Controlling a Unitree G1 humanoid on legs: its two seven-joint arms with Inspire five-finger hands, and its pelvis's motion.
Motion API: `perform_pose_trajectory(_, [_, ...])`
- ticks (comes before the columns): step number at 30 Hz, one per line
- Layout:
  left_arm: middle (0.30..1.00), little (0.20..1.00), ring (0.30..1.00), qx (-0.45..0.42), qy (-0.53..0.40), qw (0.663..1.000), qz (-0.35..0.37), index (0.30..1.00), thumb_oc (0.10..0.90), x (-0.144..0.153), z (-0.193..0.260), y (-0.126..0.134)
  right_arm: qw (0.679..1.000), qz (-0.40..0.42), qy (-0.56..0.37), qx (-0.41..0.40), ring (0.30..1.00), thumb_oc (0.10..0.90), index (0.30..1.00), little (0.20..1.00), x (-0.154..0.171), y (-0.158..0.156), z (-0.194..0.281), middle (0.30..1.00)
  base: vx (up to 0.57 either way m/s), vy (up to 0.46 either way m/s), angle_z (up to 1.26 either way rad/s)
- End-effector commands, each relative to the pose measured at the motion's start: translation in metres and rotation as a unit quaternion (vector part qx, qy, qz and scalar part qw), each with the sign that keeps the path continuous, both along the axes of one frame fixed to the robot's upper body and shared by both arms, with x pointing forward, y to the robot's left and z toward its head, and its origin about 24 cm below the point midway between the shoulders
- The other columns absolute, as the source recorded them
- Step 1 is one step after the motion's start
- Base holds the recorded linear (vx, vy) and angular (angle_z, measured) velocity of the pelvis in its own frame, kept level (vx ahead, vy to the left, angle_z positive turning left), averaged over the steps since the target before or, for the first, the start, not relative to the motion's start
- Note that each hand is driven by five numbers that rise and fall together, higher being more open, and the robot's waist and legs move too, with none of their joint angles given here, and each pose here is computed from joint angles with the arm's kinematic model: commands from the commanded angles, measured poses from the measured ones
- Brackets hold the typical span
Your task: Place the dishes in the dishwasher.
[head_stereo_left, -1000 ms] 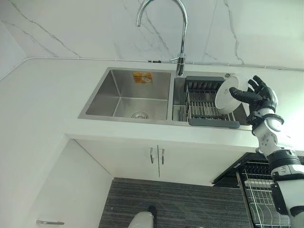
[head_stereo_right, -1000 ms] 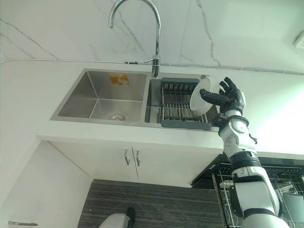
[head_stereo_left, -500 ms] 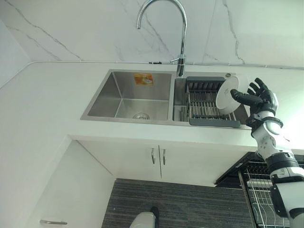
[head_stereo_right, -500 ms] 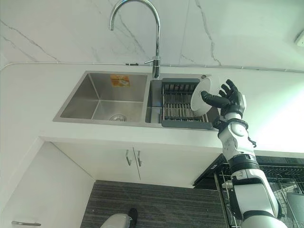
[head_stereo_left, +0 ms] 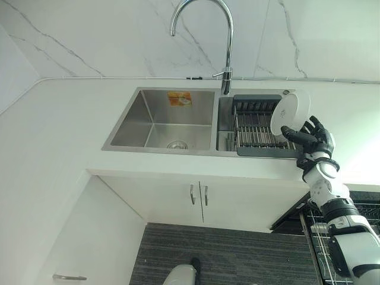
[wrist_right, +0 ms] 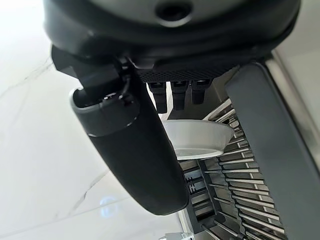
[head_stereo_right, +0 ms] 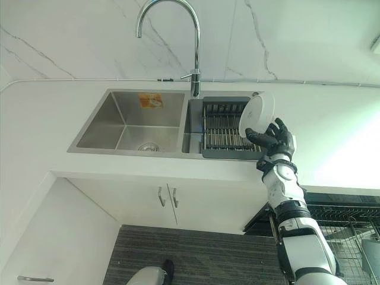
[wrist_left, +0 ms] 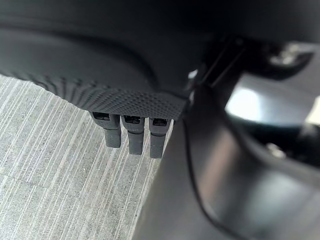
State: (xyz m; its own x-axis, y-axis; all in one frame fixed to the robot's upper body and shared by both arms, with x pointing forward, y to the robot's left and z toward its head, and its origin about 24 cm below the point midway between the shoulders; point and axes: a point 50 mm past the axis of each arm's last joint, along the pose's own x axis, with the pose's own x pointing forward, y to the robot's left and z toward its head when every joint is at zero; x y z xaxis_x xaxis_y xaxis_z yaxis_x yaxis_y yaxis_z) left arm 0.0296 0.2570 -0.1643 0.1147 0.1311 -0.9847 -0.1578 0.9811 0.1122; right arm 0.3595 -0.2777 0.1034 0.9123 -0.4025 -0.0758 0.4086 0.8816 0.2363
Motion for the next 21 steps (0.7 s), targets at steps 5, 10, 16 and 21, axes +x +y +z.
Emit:
perform_pose_trajectory(5, [0.9, 0.9, 0.9, 0.04, 0.039, 0.998, -0.021, 0.9, 0.8, -0.024, 0.005, 0.021, 0.995, 0.003, -0.104, -0.009, 0.9, 0.8, 0.9, 0.9, 0.007, -0.001, 0.044, 0.9, 0.0, 0.0, 0.0])
perform_pose_trajectory(10, [0.9, 0.9, 0.9, 0.042, 0.039, 0.998, -0.021, 0.9, 0.8, -0.023, 0.006, 0.022, 0.995, 0.008, -0.098, -0.011, 0.9, 0.8, 0.9, 0.9, 0.008, -0.003, 0.046, 0.9, 0.0, 0.0, 0.0])
perform_pose_trajectory(16, [0.9, 0.9, 0.9, 0.045, 0.039, 0.998, -0.022, 0.9, 0.8, -0.02, 0.007, 0.025, 0.995, -0.005, -0.099, -0.018, 0.9, 0.8, 0.9, 0.9, 0.008, -0.017, 0.055, 0.9, 0.0, 0.0, 0.0])
perform_pose_trajectory(21, [0.9, 0.9, 0.9, 0.047, 0.038, 0.998, -0.027, 0.9, 0.8, -0.018, 0.007, 0.026, 0.994, -0.017, -0.108, -0.026, 0.9, 0.8, 0.9, 0.9, 0.007, -0.028, 0.067, 0.9, 0.0, 0.004, 0.01])
